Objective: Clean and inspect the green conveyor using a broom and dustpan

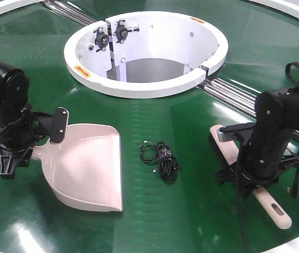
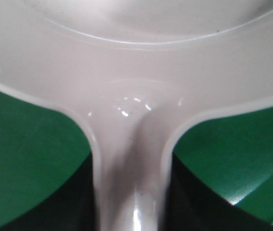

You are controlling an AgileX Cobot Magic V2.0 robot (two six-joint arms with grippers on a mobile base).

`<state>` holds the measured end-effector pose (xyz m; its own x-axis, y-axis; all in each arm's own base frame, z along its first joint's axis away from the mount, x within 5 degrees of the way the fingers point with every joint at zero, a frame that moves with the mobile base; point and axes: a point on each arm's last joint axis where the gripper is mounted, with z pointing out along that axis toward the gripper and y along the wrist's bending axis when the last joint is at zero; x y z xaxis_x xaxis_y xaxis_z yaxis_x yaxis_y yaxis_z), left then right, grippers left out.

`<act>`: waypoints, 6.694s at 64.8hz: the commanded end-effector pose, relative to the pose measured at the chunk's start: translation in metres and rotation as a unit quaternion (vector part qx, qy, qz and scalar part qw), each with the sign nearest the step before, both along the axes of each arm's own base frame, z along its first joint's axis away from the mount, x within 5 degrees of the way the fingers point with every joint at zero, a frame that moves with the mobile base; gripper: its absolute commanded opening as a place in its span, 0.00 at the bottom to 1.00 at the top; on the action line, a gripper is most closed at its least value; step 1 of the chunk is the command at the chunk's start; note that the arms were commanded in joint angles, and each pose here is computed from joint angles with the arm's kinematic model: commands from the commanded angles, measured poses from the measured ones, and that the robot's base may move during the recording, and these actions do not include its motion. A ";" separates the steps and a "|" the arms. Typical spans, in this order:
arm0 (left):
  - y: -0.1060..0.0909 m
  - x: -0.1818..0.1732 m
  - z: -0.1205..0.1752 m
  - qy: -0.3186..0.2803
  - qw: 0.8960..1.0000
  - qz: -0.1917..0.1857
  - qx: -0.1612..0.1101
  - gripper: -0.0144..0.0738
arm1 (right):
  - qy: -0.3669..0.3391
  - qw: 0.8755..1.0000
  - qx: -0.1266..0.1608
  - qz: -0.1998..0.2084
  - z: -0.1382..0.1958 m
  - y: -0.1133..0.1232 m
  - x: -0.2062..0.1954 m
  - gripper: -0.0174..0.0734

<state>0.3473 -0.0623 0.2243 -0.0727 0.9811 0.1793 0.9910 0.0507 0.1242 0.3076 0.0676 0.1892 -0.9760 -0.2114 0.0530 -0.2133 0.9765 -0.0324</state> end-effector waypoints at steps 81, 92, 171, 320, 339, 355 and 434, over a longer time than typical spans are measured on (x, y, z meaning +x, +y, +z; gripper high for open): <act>0.000 -0.002 0.023 -0.030 1.000 0.000 -0.004 0.16 | 0.054 0.997 0.008 -0.048 0.013 0.098 0.008 0.19; 0.000 -0.002 0.023 -0.030 1.000 0.000 -0.004 0.16 | 0.044 0.999 0.015 -0.011 0.011 0.129 0.012 0.19; 0.000 -0.002 0.023 -0.030 1.000 0.000 -0.004 0.16 | -0.093 0.984 0.106 0.112 0.090 0.197 0.024 0.19; -0.001 -0.004 0.022 -0.021 0.999 0.037 -0.016 0.20 | 0.066 0.997 0.011 -0.030 -0.006 -0.028 0.009 0.29; -0.003 -0.007 0.022 -0.012 0.996 0.083 -0.028 0.46 | 0.072 0.997 0.010 -0.030 -0.005 -0.028 0.008 0.37; -0.003 -0.008 0.021 -0.010 0.996 0.086 -0.033 0.77 | 0.071 0.997 0.009 -0.034 -0.005 -0.028 0.008 0.53; 0.013 -0.149 0.216 -0.321 0.852 0.247 -0.332 0.59 | -0.488 0.864 0.123 -0.006 0.226 -0.039 -0.128 0.71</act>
<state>0.2148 -0.0511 0.4106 -0.3872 0.8065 -0.4468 0.7003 0.5725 0.4265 0.1991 0.0293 0.3942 -0.6726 -0.0964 -0.7337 -0.1636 0.9863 0.0203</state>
